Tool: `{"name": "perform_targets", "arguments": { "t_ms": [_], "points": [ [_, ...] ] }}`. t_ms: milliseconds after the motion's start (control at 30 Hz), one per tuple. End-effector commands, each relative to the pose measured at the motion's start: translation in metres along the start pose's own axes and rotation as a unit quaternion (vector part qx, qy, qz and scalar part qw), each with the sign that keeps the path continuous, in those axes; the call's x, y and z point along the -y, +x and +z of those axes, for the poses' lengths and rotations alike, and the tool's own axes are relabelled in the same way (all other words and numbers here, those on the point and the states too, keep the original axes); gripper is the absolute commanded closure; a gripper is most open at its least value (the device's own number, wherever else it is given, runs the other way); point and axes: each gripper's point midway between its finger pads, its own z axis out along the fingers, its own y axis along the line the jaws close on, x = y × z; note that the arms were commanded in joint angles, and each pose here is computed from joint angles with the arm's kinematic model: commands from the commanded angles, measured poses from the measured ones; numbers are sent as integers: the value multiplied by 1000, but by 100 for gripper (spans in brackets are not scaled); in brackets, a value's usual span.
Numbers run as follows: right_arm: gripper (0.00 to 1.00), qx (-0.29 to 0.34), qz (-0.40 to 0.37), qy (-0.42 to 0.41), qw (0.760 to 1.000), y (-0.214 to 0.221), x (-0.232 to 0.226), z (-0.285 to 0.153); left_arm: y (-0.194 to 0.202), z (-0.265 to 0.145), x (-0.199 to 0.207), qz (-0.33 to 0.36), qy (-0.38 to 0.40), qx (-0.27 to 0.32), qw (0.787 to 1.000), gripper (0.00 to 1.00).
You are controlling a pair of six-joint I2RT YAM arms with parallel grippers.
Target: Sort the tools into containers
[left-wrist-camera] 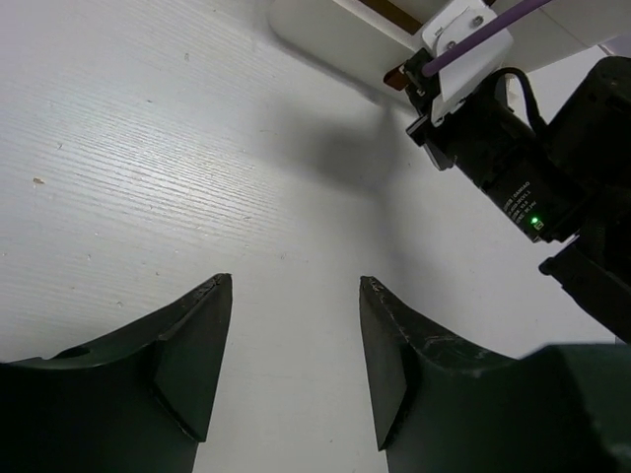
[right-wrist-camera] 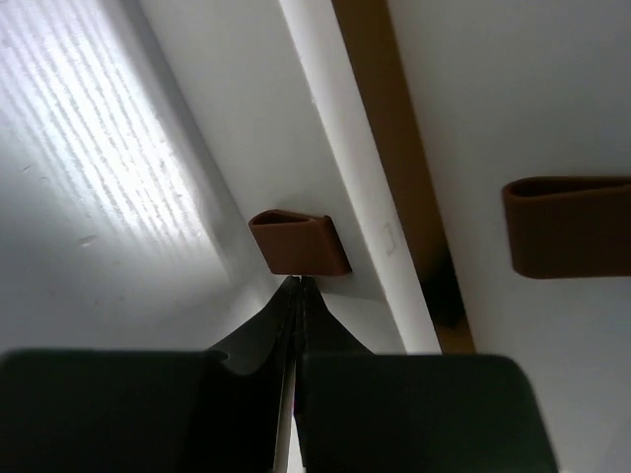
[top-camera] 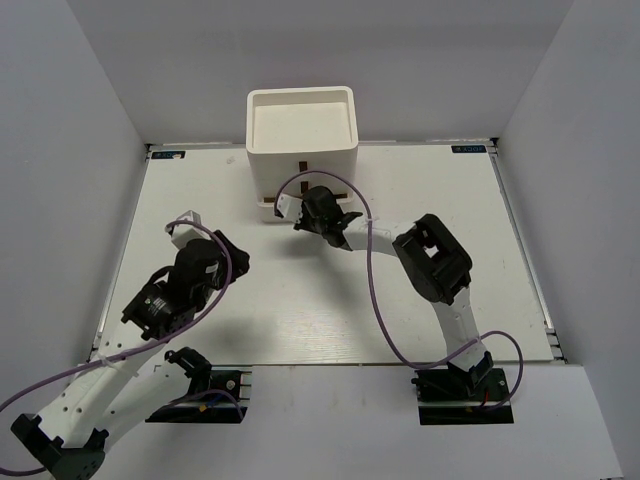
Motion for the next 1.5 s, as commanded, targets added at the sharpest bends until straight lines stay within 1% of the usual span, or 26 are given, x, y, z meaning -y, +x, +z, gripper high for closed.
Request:
{"name": "perform_targets", "arguments": {
  "t_ms": [0,33,333,400,500,667,767,800,867,900,933,967,1000,1033,1067,1100,1133,1167,1200,1233,1267,1300,1333,1367,1433,1467],
  "points": [
    [100,24,0,64,998,-21,37,1,3,2,-8,0,-14,1,1000,35],
    [100,32,1,73,997,-27,43,0,3,2,-8,0,-14,1,1000,35],
    [100,36,-10,105,994,-30,57,12,4,4,-8,-2,-17,-1,1000,35],
    [100,37,-13,112,993,-30,60,13,4,4,-10,-5,-23,0,1000,33],
    [100,34,-13,115,993,-27,60,15,4,4,-10,-5,-23,0,1000,33],
    [100,35,-19,128,991,-25,63,13,4,4,-10,-5,-23,0,1000,29],
    [100,36,-16,134,990,-23,65,11,4,4,-10,-5,-23,0,1000,29],
    [100,37,-14,132,990,-24,65,10,3,2,-10,-5,-23,0,1000,29],
    [100,74,11,101,992,-36,57,-5,3,2,-10,-5,-23,0,1000,29],
    [100,78,16,41,996,-30,31,-8,3,2,-10,-5,-23,0,1000,29],
    [100,87,51,7,995,-42,30,-36,3,2,-10,-5,-23,0,1000,25],
    [96,89,61,-80,991,-40,0,-48,4,2,-9,-5,-20,-4,1000,25],
    [85,115,73,-141,981,-49,-20,-62,4,2,-9,0,-20,-4,1000,20],
    [76,106,114,-174,972,-47,-25,-94,2,2,-4,5,-8,-1,1000,20],
    [58,110,125,-195,967,-49,-33,-104,5,4,-3,10,-3,-6,1000,19],
    [47,106,152,-200,962,-50,-33,-119,6,3,-2,15,0,-10,1000,11],
    [27,95,167,-205,960,-47,-37,-125,9,5,-1,20,6,-14,1000,8],
    [21,48,216,-198,955,-32,-39,-137,9,7,3,30,14,-15,999,8],
    [15,41,227,-186,955,-30,-33,-146,13,8,4,37,16,-25,999,6],
    [13,8,236,-189,953,-15,-43,-153,12,10,9,39,25,-23,999,5],
    [10,-8,263,-138,955,-11,-24,-164,13,13,11,53,28,-26,998,4],
    [10,-25,270,-126,954,-2,-23,-169,15,14,13,59,34,-31,997,0],
    [10,-37,278,-115,953,3,-21,-174,14,15,15,63,37,-28,997,0],
    [10,-58,295,-71,951,12,-7,-189,14,17,19,76,46,-28,996,0],
    [10,-88,299,-47,949,29,-5,-199,13,20,21,85,49,-26,995,0],
    [10,-90,302,-33,948,34,0,-216,9,21,27,88,55,-19,994,0]
  ]
}}
